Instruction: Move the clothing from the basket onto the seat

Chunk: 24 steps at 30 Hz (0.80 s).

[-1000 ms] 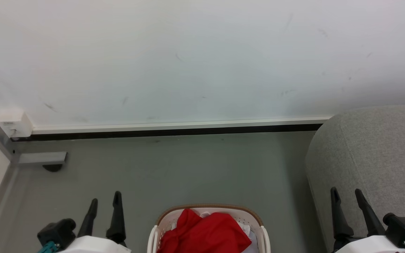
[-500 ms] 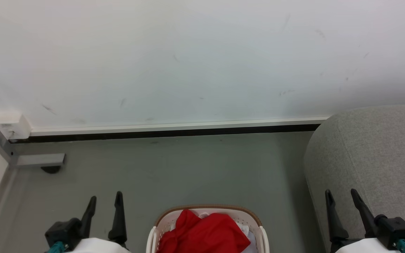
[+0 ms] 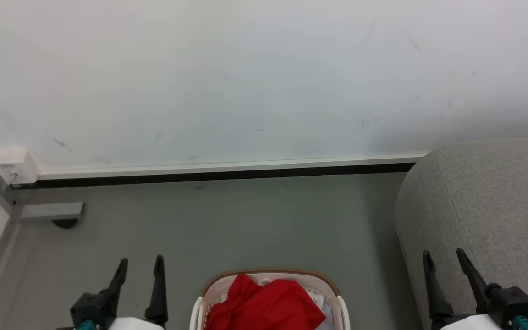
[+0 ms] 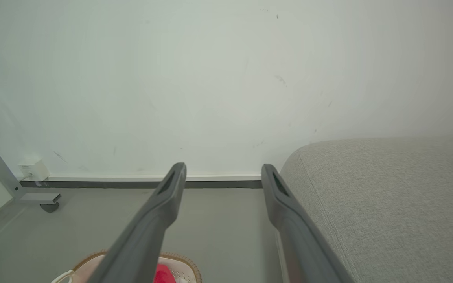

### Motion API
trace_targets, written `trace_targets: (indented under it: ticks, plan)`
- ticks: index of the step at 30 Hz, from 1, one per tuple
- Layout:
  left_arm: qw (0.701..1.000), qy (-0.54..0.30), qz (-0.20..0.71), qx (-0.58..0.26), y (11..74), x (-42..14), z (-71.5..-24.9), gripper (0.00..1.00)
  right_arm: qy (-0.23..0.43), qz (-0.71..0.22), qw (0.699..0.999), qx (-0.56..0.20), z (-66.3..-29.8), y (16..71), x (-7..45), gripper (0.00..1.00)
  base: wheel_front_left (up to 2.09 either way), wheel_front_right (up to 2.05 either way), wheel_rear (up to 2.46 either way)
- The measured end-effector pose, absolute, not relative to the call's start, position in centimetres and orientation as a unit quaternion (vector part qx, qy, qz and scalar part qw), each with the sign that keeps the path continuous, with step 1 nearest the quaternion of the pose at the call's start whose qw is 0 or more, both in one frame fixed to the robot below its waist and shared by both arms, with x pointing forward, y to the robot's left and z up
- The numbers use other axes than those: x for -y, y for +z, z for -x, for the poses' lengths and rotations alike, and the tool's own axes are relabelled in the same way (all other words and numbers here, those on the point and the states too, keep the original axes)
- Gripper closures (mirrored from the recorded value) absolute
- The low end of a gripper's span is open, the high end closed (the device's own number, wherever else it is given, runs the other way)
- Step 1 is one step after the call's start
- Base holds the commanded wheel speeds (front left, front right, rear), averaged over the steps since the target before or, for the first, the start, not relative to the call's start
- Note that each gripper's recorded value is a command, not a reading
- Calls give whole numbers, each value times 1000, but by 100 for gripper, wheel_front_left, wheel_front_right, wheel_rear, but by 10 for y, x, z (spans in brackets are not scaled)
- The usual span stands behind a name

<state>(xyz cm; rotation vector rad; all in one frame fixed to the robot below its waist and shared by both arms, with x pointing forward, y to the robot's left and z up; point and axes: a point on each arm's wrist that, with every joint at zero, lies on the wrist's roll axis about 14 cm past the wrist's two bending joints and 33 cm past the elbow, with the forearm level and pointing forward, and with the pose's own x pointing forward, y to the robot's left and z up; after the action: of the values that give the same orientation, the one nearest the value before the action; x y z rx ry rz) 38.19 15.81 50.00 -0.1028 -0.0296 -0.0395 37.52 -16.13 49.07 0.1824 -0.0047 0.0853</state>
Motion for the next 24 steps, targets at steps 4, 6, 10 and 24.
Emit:
trace_targets:
  ticks: [4,6,10,24]
  plan:
    - [999,-22,36,19,501,-157,-381,0,43,-93,995,3,-375,489,161,0,0,0,0]
    - [999,-24,29,22,501,-156,-381,0,45,-91,995,3,-376,490,160,0,0,0,0]
    - [999,-27,18,26,502,-155,-381,0,49,-82,995,7,-377,491,158,0,0,0,0]
    - [999,-31,-3,33,503,-153,-381,0,50,-76,996,4,-376,486,158,0,0,0,0]
